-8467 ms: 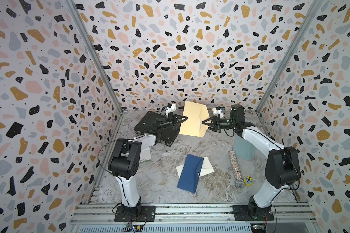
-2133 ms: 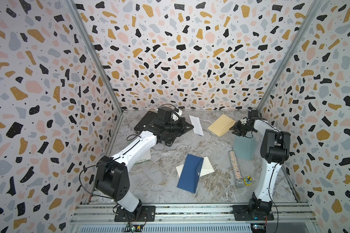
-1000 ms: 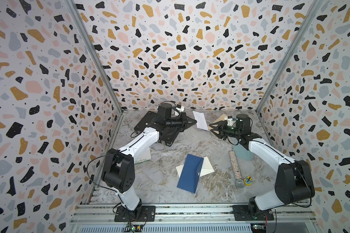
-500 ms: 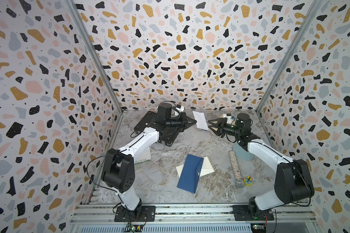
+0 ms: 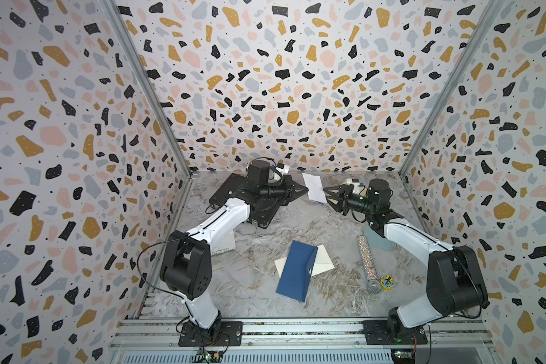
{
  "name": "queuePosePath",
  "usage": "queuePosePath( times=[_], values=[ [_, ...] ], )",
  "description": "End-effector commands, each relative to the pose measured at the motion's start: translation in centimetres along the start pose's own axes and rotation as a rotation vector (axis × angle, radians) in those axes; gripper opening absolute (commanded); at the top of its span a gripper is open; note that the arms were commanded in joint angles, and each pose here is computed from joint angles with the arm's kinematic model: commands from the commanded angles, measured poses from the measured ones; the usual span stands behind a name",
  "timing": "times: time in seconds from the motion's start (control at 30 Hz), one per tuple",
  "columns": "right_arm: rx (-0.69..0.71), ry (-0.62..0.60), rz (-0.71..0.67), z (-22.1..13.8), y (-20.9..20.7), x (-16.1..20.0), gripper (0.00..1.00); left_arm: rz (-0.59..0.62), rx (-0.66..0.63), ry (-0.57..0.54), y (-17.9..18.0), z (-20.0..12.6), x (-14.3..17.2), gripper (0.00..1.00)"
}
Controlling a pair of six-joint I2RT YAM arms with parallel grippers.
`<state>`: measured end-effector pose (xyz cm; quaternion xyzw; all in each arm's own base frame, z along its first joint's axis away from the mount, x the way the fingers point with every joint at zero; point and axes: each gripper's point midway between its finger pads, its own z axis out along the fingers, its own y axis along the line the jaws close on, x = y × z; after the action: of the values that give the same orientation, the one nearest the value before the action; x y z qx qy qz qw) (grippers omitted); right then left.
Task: Take the letter paper out of the envelope
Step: Unfold the letter paper.
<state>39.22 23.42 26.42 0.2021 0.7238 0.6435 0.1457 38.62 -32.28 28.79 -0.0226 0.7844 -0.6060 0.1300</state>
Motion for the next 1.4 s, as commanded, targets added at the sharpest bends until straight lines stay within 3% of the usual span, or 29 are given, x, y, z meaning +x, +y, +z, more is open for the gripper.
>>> queuePosePath(
  times=[0.0,0.57,1.37],
  values=[
    [-0.055,0.021,-0.018,0.0,1.6,0.6,0.39,0.06,0.042,0.007,-1.7,0.2,-0.4,0.0],
    [-0.127,0.043,0.004,0.8,3.1,1.6,0.35,0.017,0.07,-0.015,-1.3,0.8,-1.0,0.0],
    [-0.127,0.042,-0.067,1.9,4.6,2.6,0.19,-0.028,0.073,-0.02,-0.6,1.7,-0.5,0.0]
  ],
)
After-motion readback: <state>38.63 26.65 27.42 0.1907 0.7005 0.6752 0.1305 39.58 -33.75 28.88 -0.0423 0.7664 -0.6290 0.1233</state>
